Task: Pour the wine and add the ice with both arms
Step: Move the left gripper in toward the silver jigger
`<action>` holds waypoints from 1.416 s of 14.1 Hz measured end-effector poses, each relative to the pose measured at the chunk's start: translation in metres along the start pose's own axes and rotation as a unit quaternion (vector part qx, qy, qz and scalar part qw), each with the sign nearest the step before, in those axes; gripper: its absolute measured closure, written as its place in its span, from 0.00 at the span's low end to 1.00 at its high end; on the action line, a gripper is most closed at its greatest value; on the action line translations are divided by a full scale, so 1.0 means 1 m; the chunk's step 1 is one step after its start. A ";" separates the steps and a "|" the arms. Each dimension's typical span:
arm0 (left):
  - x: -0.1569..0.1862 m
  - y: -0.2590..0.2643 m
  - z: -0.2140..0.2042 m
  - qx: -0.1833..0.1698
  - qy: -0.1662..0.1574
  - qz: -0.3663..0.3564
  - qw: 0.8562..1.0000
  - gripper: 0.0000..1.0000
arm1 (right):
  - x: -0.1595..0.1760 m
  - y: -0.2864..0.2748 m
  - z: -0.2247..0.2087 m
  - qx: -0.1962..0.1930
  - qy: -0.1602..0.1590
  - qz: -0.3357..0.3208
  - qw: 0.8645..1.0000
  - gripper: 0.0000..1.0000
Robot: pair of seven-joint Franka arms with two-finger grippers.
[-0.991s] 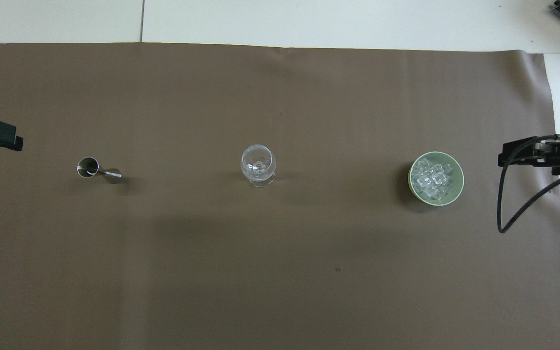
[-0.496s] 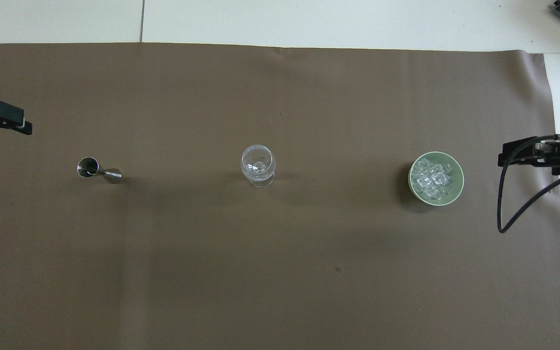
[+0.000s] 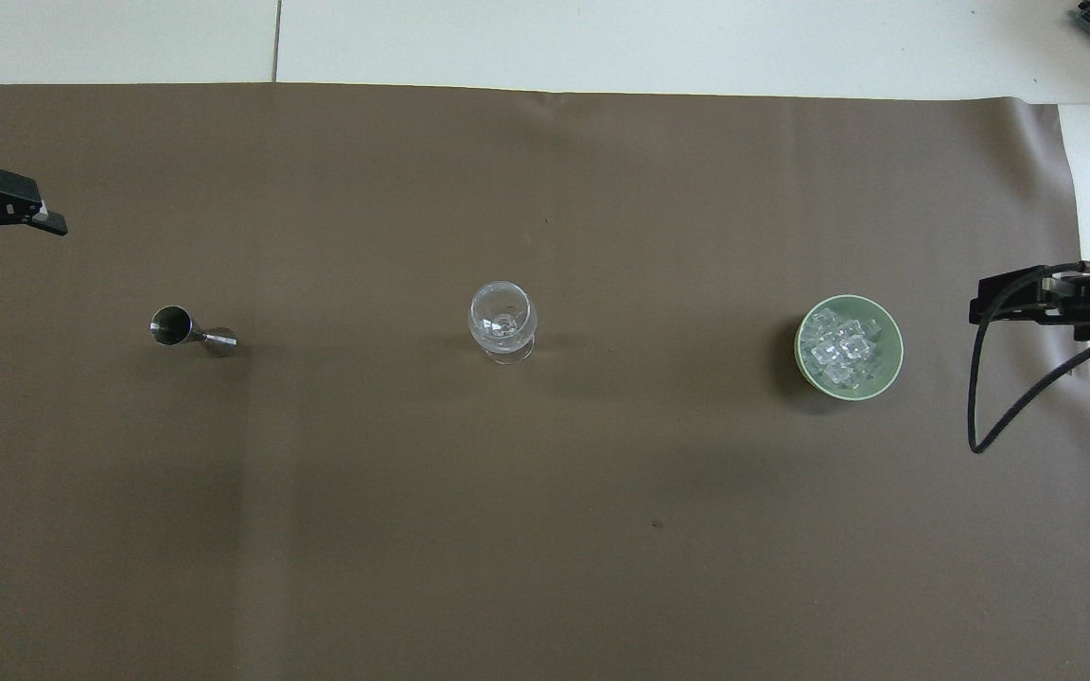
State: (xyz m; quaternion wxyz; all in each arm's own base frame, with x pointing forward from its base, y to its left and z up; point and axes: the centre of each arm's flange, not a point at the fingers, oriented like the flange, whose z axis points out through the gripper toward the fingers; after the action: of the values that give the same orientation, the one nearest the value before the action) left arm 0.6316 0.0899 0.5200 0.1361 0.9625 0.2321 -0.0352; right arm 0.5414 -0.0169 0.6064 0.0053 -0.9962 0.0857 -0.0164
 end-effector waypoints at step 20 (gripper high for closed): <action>0.019 -0.123 0.106 -0.222 -0.152 -0.472 0.839 0.00 | 0.000 0.000 0.000 0.000 0.000 0.000 1.000 0.00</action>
State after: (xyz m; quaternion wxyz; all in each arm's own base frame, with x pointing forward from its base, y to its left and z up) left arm 0.5919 0.1743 0.3854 0.3465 0.6627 0.6365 -0.1886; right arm 0.5414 -0.0169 0.6064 0.0053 -0.9962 0.0857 -0.0164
